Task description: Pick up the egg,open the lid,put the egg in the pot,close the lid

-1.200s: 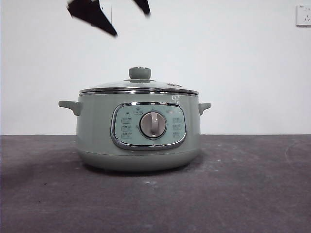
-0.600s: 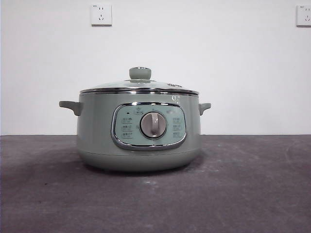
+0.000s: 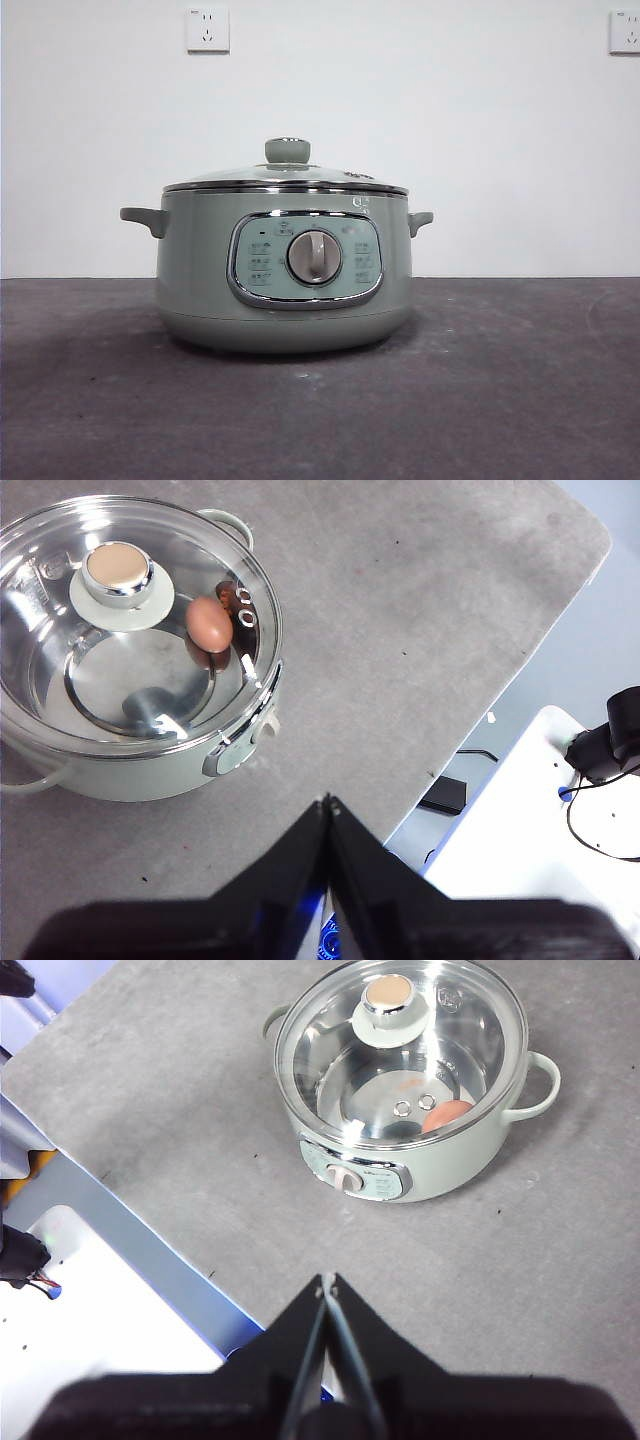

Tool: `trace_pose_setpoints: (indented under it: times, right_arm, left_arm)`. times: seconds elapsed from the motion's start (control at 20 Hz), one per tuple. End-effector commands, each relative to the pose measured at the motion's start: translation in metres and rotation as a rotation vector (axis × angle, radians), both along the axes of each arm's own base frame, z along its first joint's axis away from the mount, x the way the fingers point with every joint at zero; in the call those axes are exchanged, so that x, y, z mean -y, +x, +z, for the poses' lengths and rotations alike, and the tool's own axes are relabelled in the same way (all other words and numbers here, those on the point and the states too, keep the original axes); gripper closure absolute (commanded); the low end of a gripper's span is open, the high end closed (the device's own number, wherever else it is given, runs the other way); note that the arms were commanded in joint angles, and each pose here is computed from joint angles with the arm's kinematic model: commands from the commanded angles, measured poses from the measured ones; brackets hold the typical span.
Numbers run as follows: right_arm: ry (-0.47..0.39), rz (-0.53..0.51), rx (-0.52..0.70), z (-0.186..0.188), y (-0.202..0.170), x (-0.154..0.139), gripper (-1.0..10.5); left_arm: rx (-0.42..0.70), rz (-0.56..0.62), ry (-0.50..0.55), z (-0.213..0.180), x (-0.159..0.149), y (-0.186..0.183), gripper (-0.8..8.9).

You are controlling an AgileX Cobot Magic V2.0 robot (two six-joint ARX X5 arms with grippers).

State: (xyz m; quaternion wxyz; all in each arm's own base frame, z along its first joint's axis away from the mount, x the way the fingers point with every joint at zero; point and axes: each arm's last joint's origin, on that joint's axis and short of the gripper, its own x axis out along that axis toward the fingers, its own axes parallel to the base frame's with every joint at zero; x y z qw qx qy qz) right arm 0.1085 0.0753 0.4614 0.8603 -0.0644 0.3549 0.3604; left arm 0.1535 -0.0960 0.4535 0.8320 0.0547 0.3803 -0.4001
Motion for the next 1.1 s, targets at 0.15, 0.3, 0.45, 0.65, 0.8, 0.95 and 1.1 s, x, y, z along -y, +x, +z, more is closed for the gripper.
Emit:
trace_pose_setpoints:
  times: [0.15,0.3,0.45,0.65,0.8,0.95,1.1]
  right_arm:
    - [-0.004,-0.006,-0.014,-0.001,-0.001,0.001,9.5]
    - [-0.003,-0.006,-0.013,-0.001,-0.002,0.001,9.5]
    - [-0.002,-0.006,-0.013,-0.001,-0.002,0.001,9.5]
    - [-0.003,-0.006,-0.013,-0.001,-0.002,0.001,9.5]
    - [-0.002,-0.006,-0.013,0.0,-0.002,0.001,9.5]
    - [-0.001,-0.005,-0.011,0.0,-0.003,0.001,9.5]
    - [-0.002,-0.006,-0.011,0.0,-0.003,0.001,9.5]
  left_arm:
    - [0.027,-0.01,-0.006,0.002,0.001,0.001,8.17]
    - [0.087,0.014,-0.007,0.005,0.001,0.004,8.17]
    - [0.395,0.074,-0.022,0.027,-0.012,0.012,8.17]
    - [0.721,0.198,-0.134,0.053,-0.045,-0.006,8.17]
    - [0.913,0.332,-0.142,0.035,-0.069,-0.025,8.17]
    - [1.009,0.466,-0.103,-0.014,-0.084,-0.041,8.17]
    - [1.028,0.59,-0.053,-0.077,-0.093,-0.049,8.17]
